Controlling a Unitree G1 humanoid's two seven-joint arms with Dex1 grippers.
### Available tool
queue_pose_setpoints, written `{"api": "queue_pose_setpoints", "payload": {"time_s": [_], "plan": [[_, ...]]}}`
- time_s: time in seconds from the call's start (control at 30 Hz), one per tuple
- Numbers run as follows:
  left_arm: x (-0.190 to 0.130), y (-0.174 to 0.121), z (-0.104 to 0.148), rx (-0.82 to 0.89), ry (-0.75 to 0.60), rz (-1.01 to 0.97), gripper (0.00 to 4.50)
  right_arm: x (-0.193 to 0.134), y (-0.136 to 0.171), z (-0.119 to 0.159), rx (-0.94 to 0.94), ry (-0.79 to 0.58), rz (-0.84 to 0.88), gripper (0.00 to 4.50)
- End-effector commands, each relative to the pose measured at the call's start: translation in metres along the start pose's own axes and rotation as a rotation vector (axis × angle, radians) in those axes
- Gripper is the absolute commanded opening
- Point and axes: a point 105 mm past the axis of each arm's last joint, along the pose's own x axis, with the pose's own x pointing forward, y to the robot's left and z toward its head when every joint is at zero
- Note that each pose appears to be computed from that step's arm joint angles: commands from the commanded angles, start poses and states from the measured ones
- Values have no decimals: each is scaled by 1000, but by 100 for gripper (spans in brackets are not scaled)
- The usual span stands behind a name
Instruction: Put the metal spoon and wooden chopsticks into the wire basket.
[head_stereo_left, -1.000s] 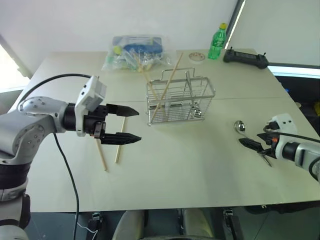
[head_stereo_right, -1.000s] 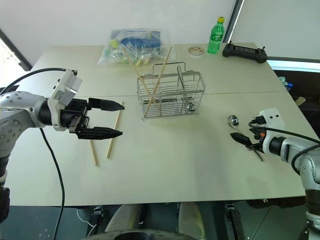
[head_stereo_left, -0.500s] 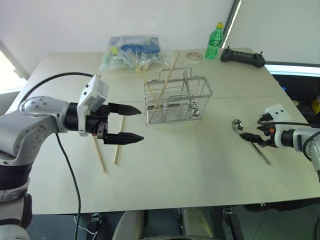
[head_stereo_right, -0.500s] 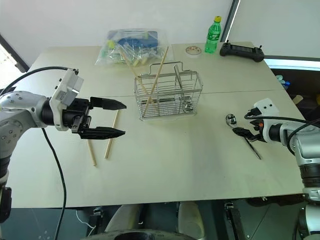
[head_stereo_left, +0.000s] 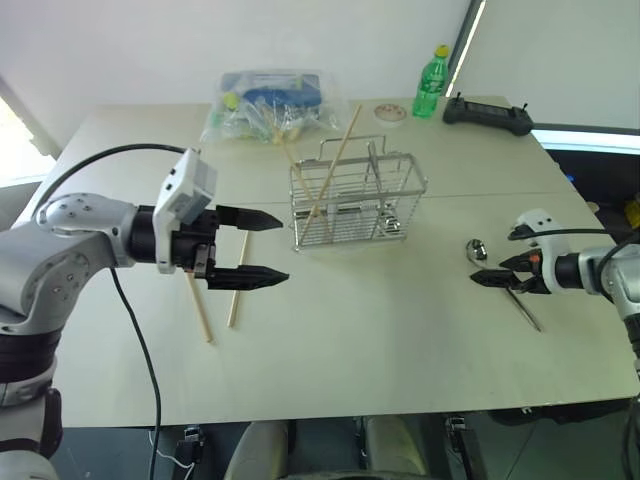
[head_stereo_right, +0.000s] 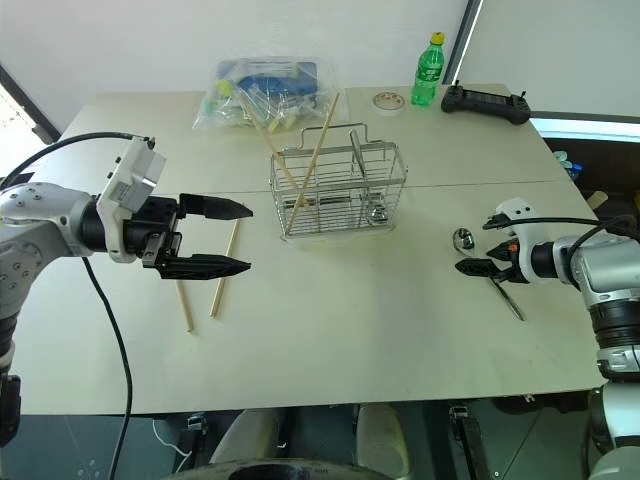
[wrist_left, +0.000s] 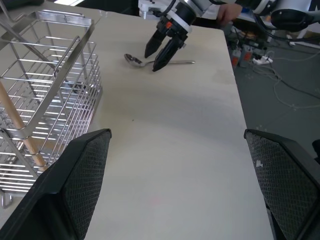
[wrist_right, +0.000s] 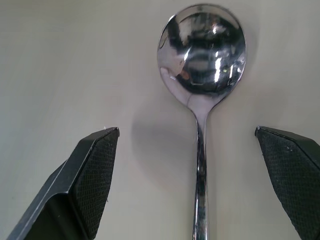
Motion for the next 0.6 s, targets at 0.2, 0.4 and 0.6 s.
{"api": "queue_pose_setpoints", "payload": {"time_s": [0.2, 0.4, 0.6], "plan": [[-3, -5, 11, 63, -2, -20, 450, 0, 2, -5, -18, 22, 8, 180], [-1, -3, 12, 70, -10, -20, 450, 1, -2, -7, -24, 18, -13, 4], [-1, -1, 15, 84, -21, -11, 450, -2, -5, -2, -64, -14, -35, 4]]}}
